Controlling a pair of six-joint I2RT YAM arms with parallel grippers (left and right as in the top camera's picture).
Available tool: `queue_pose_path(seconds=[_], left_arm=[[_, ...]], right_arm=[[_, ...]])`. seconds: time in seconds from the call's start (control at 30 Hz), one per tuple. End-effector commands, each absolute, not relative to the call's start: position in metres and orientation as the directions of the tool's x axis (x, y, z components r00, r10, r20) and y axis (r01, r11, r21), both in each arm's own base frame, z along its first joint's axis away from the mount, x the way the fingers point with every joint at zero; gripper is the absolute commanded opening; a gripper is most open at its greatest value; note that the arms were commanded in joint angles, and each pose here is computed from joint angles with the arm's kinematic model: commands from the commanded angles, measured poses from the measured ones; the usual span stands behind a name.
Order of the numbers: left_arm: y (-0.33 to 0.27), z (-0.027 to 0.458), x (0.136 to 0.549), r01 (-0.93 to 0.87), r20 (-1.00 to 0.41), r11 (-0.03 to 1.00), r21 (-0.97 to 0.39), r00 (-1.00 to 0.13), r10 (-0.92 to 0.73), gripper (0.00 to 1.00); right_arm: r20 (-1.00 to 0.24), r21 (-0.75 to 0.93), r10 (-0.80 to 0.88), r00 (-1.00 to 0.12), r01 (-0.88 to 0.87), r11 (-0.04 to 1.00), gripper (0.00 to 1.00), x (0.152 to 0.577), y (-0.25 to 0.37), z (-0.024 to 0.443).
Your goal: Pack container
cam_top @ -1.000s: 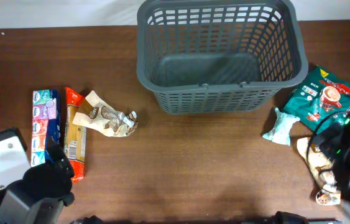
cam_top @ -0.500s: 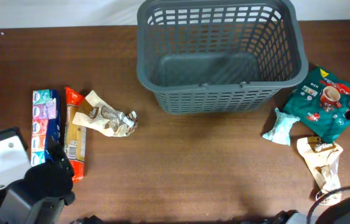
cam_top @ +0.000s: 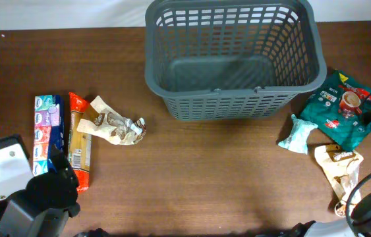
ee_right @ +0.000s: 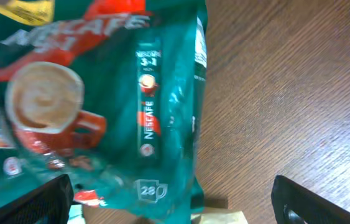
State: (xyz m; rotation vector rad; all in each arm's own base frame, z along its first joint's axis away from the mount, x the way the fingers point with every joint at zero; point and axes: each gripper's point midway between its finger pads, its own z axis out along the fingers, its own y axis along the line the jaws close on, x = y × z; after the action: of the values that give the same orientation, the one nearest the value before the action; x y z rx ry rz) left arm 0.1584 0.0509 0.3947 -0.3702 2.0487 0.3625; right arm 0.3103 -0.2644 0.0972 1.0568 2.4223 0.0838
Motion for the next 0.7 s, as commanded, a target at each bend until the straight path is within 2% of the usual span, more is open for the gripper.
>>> queue_pose_path(seconds=[0.0, 0.27, 0.53, 0.6, 0.67], left_arm=[[0.054, 0.396, 0.158, -0.412, -0.879, 0.902, 0.130, -0.469, -0.087, 0.99], [0.054, 0.396, 0.158, -0.405, -0.877, 0.903, 0.141, -0.474, -0.075, 0.99], [0.054, 0.396, 0.158, -0.401, -0.876, 0.904, 0.149, -0.478, -0.067, 0.99], [0.054, 0.396, 0.158, -0.401, -0.876, 0.904, 0.149, -0.478, -0.067, 0.99], [0.054, 0.396, 0.158, -0.398, -0.875, 0.905, 0.148, -0.480, -0.068, 0.99]], right_arm=[[-0.394, 0.227, 0.706, -0.589, 0.682, 0.696, 0.99, 0.312, -0.273, 0.082], [-0.357, 0.262, 0.711, -0.606, 0.666, 0.698, 0.99, 0.322, -0.269, 0.057], [-0.371, 0.379, 0.642, -0.671, 0.522, 0.764, 0.99, 0.365, -0.222, 0.061], [-0.394, 0.425, 0.643, -0.657, 0.490, 0.761, 0.99, 0.378, -0.215, 0.068], [-0.392, 0.458, 0.699, -0.599, 0.531, 0.712, 0.99, 0.385, -0.220, 0.073]])
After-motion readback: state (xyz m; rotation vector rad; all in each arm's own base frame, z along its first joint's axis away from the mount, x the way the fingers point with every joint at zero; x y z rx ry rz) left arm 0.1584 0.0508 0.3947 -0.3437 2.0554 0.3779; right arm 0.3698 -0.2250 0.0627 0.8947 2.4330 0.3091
